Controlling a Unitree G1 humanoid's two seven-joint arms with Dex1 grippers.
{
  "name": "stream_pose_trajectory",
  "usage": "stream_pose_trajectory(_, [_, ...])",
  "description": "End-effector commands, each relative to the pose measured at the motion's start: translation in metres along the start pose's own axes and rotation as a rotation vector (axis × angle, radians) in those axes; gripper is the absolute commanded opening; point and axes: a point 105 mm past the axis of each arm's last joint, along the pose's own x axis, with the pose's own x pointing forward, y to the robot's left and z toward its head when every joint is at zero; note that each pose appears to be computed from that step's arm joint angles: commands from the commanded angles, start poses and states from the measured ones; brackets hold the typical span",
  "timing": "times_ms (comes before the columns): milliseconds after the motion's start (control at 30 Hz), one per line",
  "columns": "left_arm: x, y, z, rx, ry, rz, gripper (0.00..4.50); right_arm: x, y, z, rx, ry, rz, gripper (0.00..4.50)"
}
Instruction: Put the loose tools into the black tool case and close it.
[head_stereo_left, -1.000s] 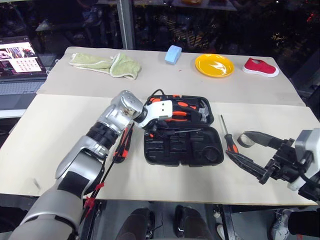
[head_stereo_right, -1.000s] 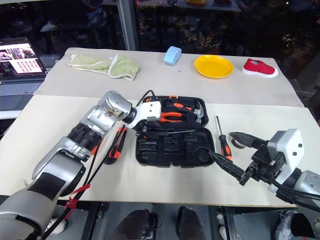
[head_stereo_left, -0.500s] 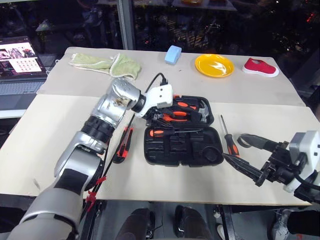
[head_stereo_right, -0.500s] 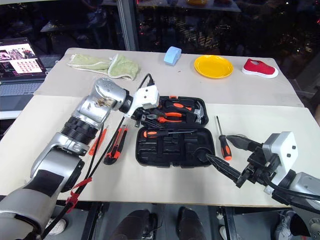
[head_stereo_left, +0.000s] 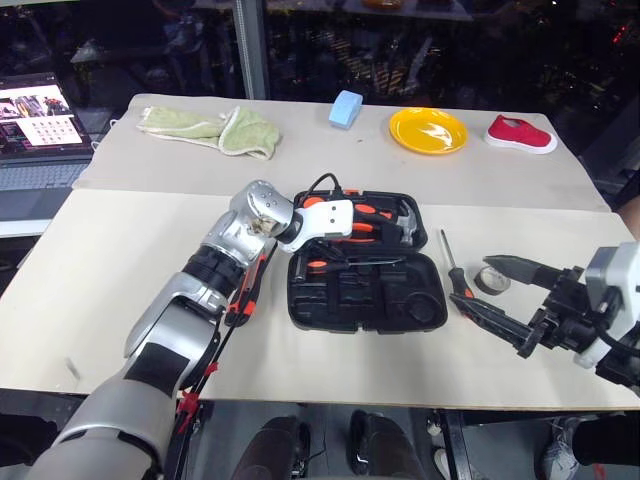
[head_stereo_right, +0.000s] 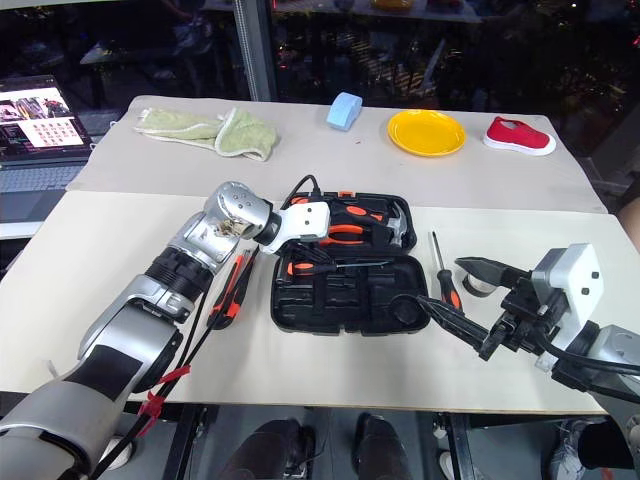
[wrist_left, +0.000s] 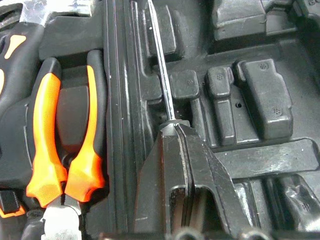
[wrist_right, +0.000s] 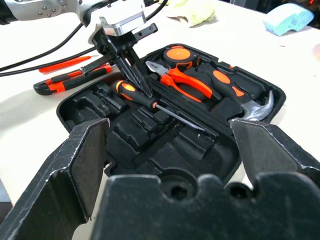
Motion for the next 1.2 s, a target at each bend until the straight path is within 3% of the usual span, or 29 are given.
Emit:
stream_pose_trajectory(33, [0.006, -0.003, 0.003, 0.087, 0.035, -0.021, 0.02, 0.000, -0.001, 0.007, -0.037, -0.019, 0.000, 4.50])
stream_pose_trajectory(367, [0.020, 0.002, 0.005, 0.148, 0.050, -0.014, 0.02, 0.002, -0.004, 0.006, -0.034, -0.022, -0.023, 4.50])
stream_pose_trajectory(467, [0.014, 0.012, 0.014, 0.128, -0.006, 0.034, 0.02, -0.001, -0.009, 0.002, -0.031, -0.005, -0.076, 4.50])
stream_pose_trajectory(567, [-0.015, 0.021, 0.024, -0.010, -0.173, 0.078, 0.02, -0.008, -0.019, -0.013, 0.003, 0.028, -0.197, 4.50])
stream_pose_trajectory(667, [-0.052, 0.015, 0.029, -0.196, -0.372, 0.042, 0.68, -0.020, -0.023, -0.031, 0.047, 0.062, -0.323, 4.50])
stream_pose_trajectory(800, [-0.098, -0.008, 0.042, -0.296, -0.580, -0.057, 2.17, -0.048, -0.023, -0.043, 0.119, 0.081, -0.454, 4.50])
stream_pose_trajectory(933, [-0.125, -0.033, 0.049, -0.310, -0.653, -0.152, 3.70, -0.084, -0.012, -0.050, 0.178, 0.124, -0.543, 4.50])
stream_pose_trajectory(1000, [-0.129, -0.039, 0.053, -0.302, -0.660, -0.174, 4.24, -0.102, -0.005, -0.055, 0.201, 0.167, -0.574, 4.50])
stream_pose_trajectory(1100, [-0.132, -0.042, 0.061, -0.283, -0.676, -0.178, 4.24, -0.127, 0.003, -0.059, 0.225, 0.237, -0.617, 4.50])
stream_pose_trajectory(1200, [-0.132, -0.046, 0.065, -0.263, -0.678, -0.183, 4.24, -0.124, 0.000, -0.056, 0.215, 0.243, -0.589, 4.50])
